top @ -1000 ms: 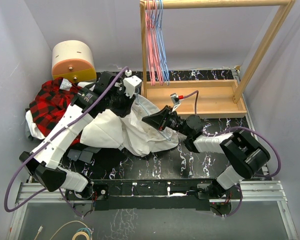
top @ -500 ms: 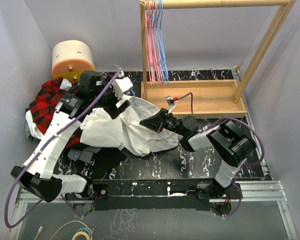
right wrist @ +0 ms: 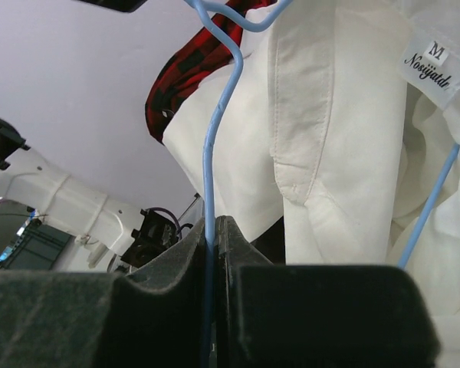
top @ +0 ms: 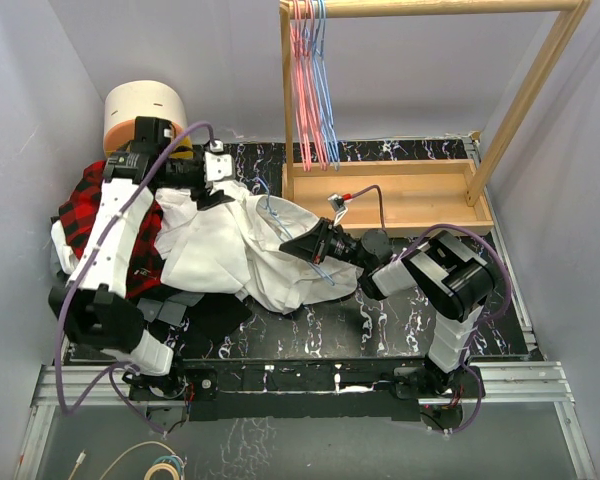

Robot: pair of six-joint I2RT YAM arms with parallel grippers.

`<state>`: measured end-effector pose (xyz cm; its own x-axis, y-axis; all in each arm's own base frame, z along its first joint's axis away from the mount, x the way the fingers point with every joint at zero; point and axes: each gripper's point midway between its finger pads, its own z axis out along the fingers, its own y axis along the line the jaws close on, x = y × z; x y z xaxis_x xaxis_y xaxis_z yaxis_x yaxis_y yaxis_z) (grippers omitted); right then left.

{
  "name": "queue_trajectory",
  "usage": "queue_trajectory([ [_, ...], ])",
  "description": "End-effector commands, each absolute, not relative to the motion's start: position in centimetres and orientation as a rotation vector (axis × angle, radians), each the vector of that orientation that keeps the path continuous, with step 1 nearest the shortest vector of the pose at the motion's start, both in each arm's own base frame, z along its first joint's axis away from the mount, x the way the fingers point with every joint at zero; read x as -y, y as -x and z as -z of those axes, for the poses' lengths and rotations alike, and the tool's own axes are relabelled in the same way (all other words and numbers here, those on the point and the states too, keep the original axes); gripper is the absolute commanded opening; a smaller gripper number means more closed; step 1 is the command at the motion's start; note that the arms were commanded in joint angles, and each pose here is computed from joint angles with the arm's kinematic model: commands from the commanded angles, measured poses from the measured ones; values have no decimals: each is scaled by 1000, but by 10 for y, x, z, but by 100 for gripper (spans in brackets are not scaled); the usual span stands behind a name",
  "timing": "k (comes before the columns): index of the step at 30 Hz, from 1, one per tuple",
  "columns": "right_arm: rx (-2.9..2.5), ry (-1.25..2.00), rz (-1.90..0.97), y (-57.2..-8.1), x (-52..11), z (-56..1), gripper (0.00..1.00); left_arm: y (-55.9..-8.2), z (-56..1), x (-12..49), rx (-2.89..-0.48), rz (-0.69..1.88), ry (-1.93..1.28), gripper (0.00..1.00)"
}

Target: Place the shirt on the hanger

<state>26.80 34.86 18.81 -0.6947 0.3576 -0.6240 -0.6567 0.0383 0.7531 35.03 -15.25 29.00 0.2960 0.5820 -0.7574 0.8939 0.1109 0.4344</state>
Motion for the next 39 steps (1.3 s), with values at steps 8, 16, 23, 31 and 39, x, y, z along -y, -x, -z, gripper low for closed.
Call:
queue_trajectory([
  [8,-1340,443,-1772,-262,-346,-235,8,-332,-266,170,-1190,716,-1836,68],
  [16,-1337,453,-1769,-266,-346,-235,8,-349,-244,179,-1200,735,-1895,63],
  [23,-1325,468,-1777,-265,-346,-239,8,-374,-228,193,-1212,709,-1882,57],
  [31,-1313,492,-1787,-264,-344,-242,8,-377,-217,207,-1233,740,-1893,44],
  [39,-1293,483,-1801,-264,-338,-245,8,-369,-228,217,-1198,761,-1885,13],
])
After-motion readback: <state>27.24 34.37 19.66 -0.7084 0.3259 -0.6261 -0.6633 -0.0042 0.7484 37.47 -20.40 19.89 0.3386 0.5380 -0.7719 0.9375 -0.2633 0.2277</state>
